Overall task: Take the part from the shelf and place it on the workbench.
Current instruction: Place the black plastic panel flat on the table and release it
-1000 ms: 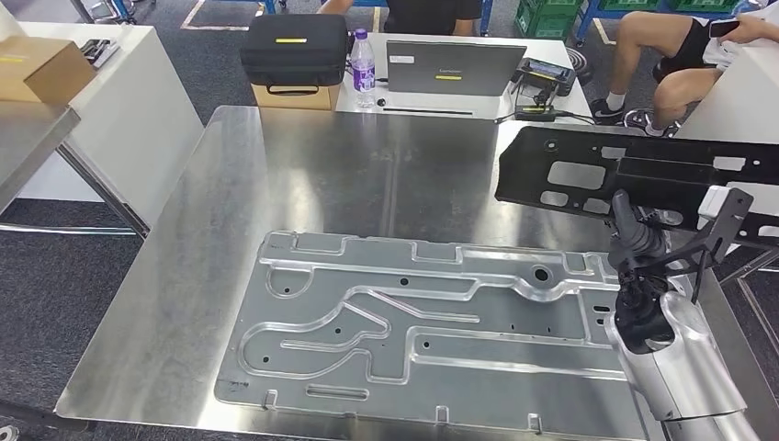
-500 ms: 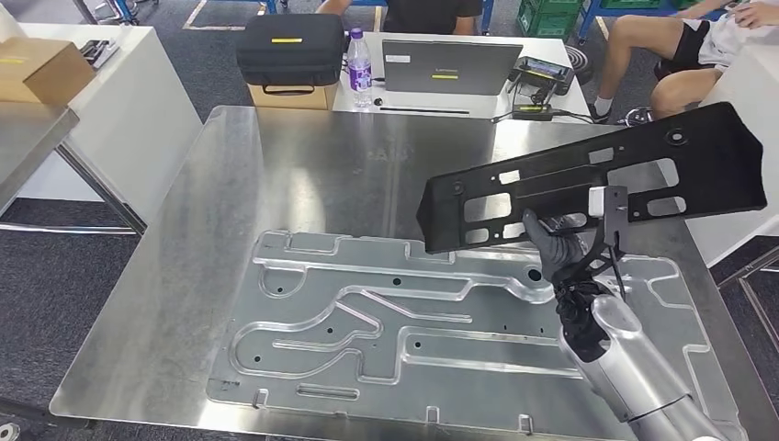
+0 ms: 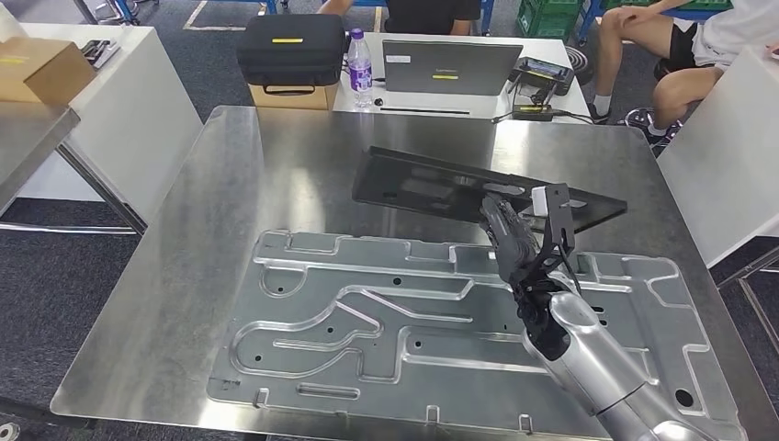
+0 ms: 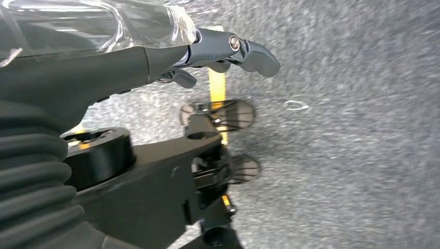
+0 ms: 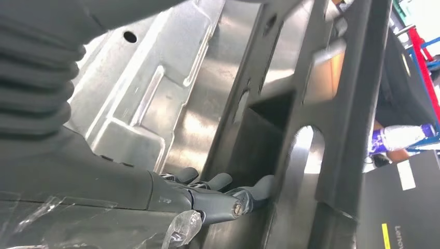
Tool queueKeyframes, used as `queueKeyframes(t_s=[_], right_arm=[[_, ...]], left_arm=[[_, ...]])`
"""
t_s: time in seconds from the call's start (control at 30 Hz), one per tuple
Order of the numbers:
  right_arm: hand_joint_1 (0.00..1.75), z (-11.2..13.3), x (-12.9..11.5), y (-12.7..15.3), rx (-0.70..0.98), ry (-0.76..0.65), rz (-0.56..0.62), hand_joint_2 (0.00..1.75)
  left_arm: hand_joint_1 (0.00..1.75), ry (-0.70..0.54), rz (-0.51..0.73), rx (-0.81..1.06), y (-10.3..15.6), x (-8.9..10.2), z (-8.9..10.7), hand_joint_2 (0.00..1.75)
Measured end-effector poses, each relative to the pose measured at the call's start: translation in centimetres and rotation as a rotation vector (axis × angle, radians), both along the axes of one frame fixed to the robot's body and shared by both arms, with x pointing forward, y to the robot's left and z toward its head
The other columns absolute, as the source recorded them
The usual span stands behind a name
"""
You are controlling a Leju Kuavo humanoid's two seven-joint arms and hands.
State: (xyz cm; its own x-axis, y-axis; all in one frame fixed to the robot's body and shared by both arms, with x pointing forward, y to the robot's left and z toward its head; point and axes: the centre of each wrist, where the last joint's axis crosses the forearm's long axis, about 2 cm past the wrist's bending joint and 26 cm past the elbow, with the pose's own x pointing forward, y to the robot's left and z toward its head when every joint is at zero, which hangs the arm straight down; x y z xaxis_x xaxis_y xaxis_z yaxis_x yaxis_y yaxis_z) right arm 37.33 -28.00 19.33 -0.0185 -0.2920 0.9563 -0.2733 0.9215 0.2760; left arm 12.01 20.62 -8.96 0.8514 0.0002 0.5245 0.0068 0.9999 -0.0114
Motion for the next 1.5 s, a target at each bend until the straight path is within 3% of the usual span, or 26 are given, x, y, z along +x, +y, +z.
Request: queueKeyframes(t_s=[0.97,1.17,1.5], right_arm=[[0.00,-0.7,0.0,0.5,0.072,-0.002,-0.053,0.00],[0.00,-0.5,-0.9,1.9,0.165,-0.071,-0.045,0.00],[0.00,1.1,-4.2,6.0,0.289,-0.212,0.081,0.00]], left_arm=[[0.00,0.044,0.010,0.009,0.0,-0.3,-0.1,0.00],[0.00,0.053,0.017,0.011,0.1,-0.6,-0.2,0.00],[0.00,0.048,0.049,0.001,0.2,-1.1,-0.3,0.00]])
